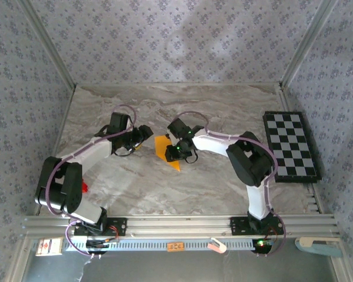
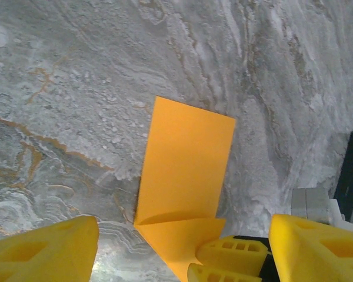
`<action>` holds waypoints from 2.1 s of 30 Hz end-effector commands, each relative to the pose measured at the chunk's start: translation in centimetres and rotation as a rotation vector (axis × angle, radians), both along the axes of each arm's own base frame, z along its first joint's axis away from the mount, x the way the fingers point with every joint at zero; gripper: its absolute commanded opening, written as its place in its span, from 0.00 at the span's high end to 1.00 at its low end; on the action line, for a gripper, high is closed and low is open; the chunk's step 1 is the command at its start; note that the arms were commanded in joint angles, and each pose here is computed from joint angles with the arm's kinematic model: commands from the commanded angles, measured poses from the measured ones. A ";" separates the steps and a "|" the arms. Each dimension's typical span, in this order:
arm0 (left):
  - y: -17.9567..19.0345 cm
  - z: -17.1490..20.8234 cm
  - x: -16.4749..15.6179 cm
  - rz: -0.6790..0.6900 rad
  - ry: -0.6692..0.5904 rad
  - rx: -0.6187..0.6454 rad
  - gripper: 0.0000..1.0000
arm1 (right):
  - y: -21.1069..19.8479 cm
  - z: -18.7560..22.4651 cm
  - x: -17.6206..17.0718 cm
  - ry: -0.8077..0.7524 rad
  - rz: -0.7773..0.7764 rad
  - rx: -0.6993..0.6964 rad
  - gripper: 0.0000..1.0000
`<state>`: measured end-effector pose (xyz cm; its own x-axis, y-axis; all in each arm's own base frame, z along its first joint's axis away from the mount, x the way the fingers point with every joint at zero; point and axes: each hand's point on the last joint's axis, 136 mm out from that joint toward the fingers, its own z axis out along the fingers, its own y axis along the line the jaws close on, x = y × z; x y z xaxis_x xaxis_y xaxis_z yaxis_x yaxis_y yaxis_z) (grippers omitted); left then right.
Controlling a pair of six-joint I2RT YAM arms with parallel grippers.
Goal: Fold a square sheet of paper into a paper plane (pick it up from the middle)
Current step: Fourth fold the wing at the center of the table.
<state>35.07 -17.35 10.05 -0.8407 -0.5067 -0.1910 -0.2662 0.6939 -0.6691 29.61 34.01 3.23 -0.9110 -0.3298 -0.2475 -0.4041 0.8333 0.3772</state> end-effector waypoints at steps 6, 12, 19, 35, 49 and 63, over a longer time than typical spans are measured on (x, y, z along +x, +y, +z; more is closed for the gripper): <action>0.3 -1.4 0.0 0.007 0.041 0.020 0.18 | -3.3 -2.2 0.0 0.021 0.067 -0.136 0.74; -0.2 -1.7 -0.1 -0.027 0.043 0.026 0.19 | -4.2 -1.7 -0.4 0.041 0.214 -0.106 0.74; -2.0 -2.1 -1.3 -0.066 0.073 -0.011 0.19 | -2.4 4.0 1.3 -0.035 0.021 0.089 0.70; -7.0 -3.4 -3.2 -0.107 0.142 -0.155 0.29 | -3.7 0.8 3.1 -0.010 -0.199 0.049 0.70; -7.9 -5.2 -4.2 -0.103 0.221 -0.163 0.43 | -4.6 -1.8 2.2 0.062 -0.216 0.021 0.70; -9.5 -4.7 -3.3 -0.163 0.199 -0.202 0.62 | -5.0 -2.3 2.2 0.076 -0.224 0.015 0.70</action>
<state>30.81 -25.54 3.89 -0.9056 -0.4119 0.1012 -0.3583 0.6153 -0.7022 32.51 29.96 2.70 -0.9635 -0.1268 -0.2357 -0.2209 0.8739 0.4329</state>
